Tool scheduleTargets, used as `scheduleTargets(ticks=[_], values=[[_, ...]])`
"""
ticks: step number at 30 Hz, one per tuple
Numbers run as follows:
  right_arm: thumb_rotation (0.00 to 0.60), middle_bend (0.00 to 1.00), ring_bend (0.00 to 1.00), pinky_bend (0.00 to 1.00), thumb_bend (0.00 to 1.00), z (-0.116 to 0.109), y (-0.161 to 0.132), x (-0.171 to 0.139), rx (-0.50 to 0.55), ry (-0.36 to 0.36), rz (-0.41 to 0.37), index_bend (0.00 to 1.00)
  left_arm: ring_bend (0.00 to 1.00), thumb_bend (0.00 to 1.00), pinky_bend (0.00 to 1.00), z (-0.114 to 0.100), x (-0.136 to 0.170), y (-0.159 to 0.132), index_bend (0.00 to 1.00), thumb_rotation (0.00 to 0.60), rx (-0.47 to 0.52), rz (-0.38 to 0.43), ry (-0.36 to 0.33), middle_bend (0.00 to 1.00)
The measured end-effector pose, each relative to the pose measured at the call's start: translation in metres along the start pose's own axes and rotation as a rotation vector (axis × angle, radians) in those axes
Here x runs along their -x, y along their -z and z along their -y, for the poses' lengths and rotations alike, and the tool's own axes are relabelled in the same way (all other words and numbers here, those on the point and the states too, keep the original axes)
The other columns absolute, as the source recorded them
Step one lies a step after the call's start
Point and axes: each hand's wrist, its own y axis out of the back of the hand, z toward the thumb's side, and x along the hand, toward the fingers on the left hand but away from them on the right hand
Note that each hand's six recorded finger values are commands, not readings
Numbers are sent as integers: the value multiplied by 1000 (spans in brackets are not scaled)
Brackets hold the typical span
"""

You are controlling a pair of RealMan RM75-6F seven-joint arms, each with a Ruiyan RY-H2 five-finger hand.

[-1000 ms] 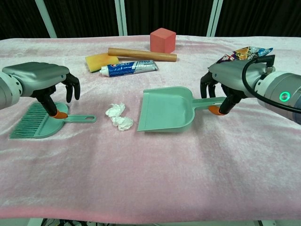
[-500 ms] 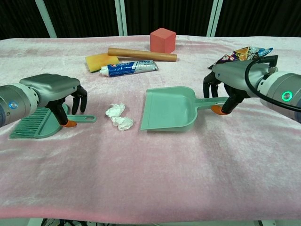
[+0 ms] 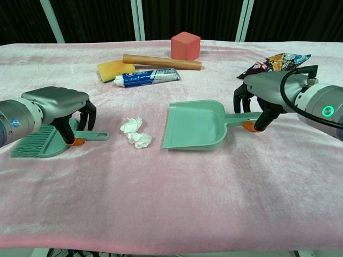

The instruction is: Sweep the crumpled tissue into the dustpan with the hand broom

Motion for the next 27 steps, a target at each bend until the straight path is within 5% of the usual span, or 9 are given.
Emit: scheduleTargets(ticks=[16, 27], values=[[600, 635, 728, 781, 524, -1, 0, 0, -13, 4, 0, 679, 899, 397, 988, -4, -4, -5, 591, 600, 34, 33, -34, 637], [600, 638, 728, 781, 524, -6, -7, -6, -59, 11, -6, 679, 899, 406, 988, -37, 6, -16, 604, 600, 207, 153, -143, 652]])
